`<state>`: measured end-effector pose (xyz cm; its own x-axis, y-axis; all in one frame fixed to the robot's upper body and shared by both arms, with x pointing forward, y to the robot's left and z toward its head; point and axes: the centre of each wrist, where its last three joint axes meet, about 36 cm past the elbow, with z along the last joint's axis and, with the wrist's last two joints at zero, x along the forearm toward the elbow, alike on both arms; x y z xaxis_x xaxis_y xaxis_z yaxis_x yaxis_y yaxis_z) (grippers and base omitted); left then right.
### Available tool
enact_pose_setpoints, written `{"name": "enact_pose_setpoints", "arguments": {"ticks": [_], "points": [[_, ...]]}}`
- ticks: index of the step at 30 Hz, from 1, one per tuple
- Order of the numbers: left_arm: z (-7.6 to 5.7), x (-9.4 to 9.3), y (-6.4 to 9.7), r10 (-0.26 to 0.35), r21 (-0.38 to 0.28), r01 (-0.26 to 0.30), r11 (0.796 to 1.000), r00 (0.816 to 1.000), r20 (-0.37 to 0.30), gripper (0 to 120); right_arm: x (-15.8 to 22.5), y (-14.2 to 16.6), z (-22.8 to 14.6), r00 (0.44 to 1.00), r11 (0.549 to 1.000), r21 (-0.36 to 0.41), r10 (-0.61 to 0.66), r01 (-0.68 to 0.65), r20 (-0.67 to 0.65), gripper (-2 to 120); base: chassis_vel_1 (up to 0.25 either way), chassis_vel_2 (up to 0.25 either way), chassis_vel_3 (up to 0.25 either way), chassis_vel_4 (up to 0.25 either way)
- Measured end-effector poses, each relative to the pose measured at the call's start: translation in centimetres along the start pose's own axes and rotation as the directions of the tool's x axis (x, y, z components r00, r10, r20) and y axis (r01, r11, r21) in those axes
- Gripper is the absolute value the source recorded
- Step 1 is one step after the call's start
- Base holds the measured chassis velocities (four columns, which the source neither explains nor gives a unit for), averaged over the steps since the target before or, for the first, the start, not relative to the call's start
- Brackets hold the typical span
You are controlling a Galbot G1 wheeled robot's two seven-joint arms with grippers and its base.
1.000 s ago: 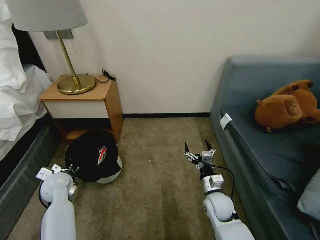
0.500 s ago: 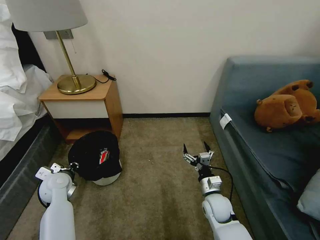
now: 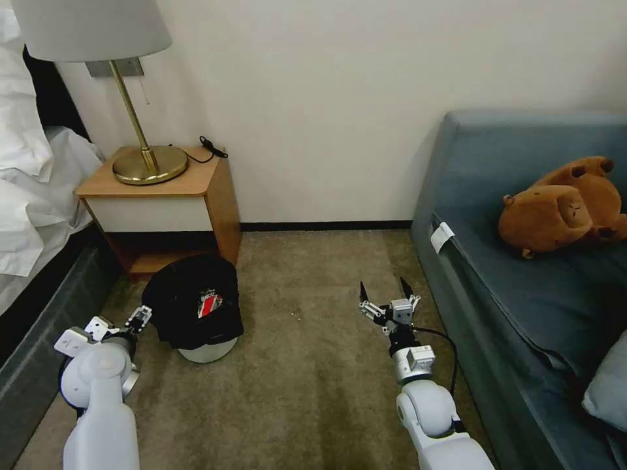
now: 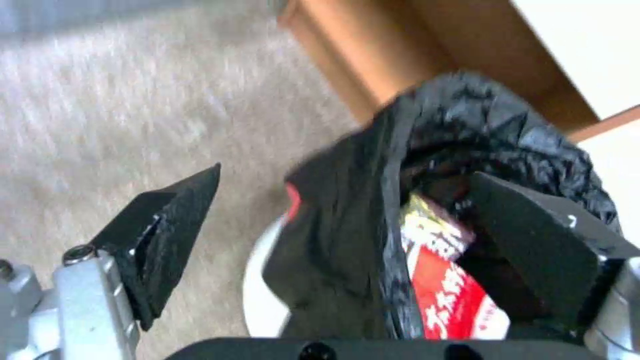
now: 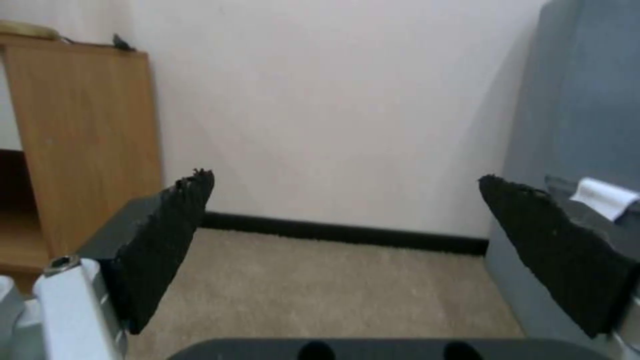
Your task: Pick up the trash bin, then pick up the garbage on the floor and place it into the trash bin.
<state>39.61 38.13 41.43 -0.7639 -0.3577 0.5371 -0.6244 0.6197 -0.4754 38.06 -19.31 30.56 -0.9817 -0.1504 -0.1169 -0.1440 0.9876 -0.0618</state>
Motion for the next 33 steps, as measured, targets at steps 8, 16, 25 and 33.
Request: {"name": "enact_pose_setpoints", "arguments": {"ticks": [8, 16, 25, 33], "points": [[0.7, 1.0, 0.6, 0.057, -0.138, -0.04, 0.99, 0.991, 0.124, 100, 0.3, 0.1, 0.0, 1.0, 1.0, -0.009, 0.0, 0.0, 0.006, 100, 0.0, 0.0, 0.0, 0.0], [1.5, 2.2, 2.2, 0.274, -0.358, -0.182, 0.916, 0.935, 0.225, 98, 0.4, 0.0, 0.0, 1.0, 1.0, -0.017, 0.009, -0.009, 0.009, 100, 0.0, 0.0, 0.0, 0.0], [5.3, 1.6, 2.8, 0.58, -0.59, -0.371, 0.717, 0.787, 0.21, 98, 0.7, -0.2, 0.3, 0.999, 0.999, -0.028, 0.033, -0.033, 0.001, 100, 0.0, 0.0, 0.0, 0.0], [9.3, 0.9, 1.8, 0.672, -0.662, -0.408, 0.629, 0.714, 0.197, 98, 0.7, -1.3, 0.7, 0.997, 0.996, -0.042, 0.079, -0.079, -0.007, 100, 0.0, 0.0, 0.0, 0.0]]}}
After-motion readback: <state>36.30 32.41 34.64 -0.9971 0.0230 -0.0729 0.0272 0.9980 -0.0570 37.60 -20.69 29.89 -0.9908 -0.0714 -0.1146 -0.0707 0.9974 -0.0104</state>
